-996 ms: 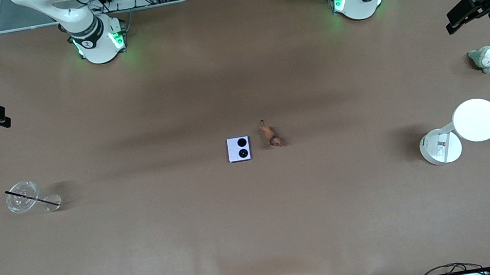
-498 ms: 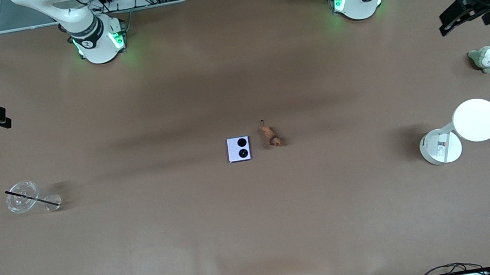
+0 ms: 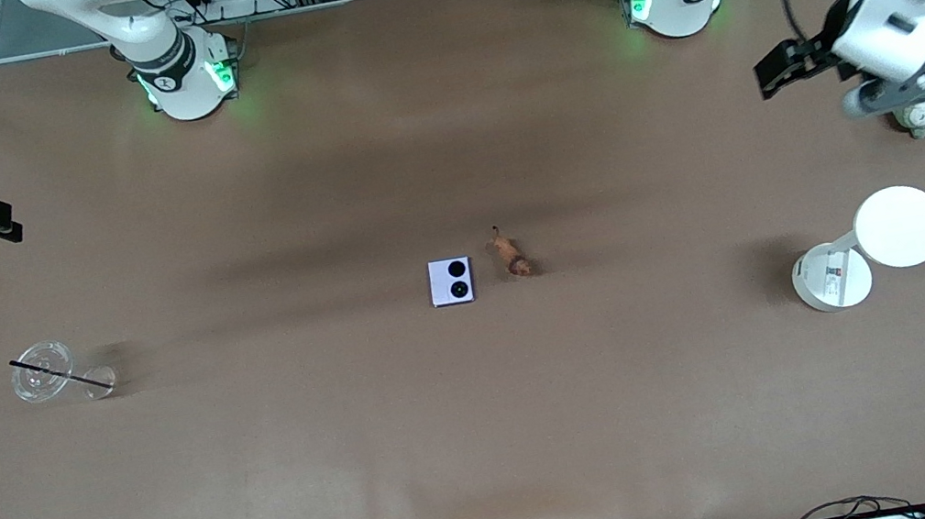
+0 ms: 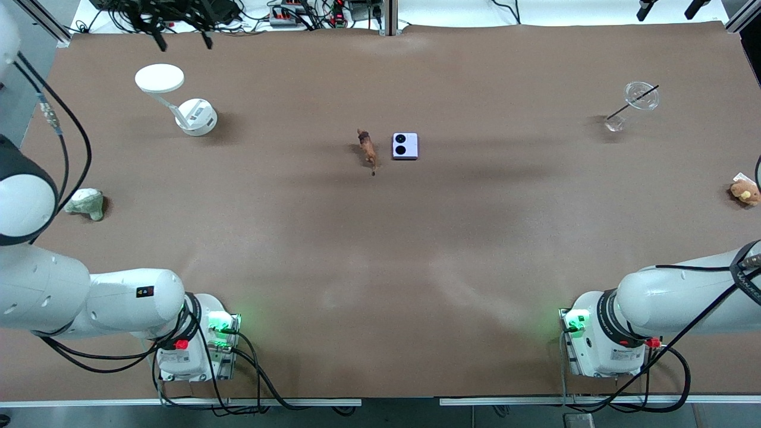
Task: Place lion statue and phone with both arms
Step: 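Move the left gripper over the brown lion figurine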
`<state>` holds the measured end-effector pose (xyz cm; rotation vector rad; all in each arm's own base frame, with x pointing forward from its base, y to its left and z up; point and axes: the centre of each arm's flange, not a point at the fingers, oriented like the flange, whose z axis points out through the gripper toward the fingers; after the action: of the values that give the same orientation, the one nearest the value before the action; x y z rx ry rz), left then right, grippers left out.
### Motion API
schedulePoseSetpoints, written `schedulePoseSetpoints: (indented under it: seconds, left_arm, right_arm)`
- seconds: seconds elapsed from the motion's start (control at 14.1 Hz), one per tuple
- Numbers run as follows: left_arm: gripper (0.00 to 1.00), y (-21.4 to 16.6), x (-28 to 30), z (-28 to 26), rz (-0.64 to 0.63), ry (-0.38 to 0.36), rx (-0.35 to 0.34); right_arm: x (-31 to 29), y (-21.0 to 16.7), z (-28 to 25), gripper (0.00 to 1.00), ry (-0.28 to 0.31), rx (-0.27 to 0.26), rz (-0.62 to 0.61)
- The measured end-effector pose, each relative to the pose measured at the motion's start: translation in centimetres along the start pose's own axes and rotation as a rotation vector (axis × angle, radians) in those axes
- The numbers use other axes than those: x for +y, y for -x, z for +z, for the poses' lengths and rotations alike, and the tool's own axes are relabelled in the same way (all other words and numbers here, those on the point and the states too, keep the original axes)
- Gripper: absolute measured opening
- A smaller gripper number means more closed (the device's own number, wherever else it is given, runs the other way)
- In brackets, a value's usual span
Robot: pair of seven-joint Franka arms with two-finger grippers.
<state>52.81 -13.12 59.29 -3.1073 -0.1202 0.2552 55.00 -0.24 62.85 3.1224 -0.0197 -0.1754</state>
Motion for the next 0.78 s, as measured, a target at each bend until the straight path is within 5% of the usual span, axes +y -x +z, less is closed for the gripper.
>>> schedulePoseSetpoints:
  seconds: [0.78]
  left_arm:
    - [1.0,-2.1,17.8,8.3,-0.142,0.079,0.014]
  right_arm:
    - [-1.9,-2.3,3.6,1.0,-0.086,-0.068,0.015]
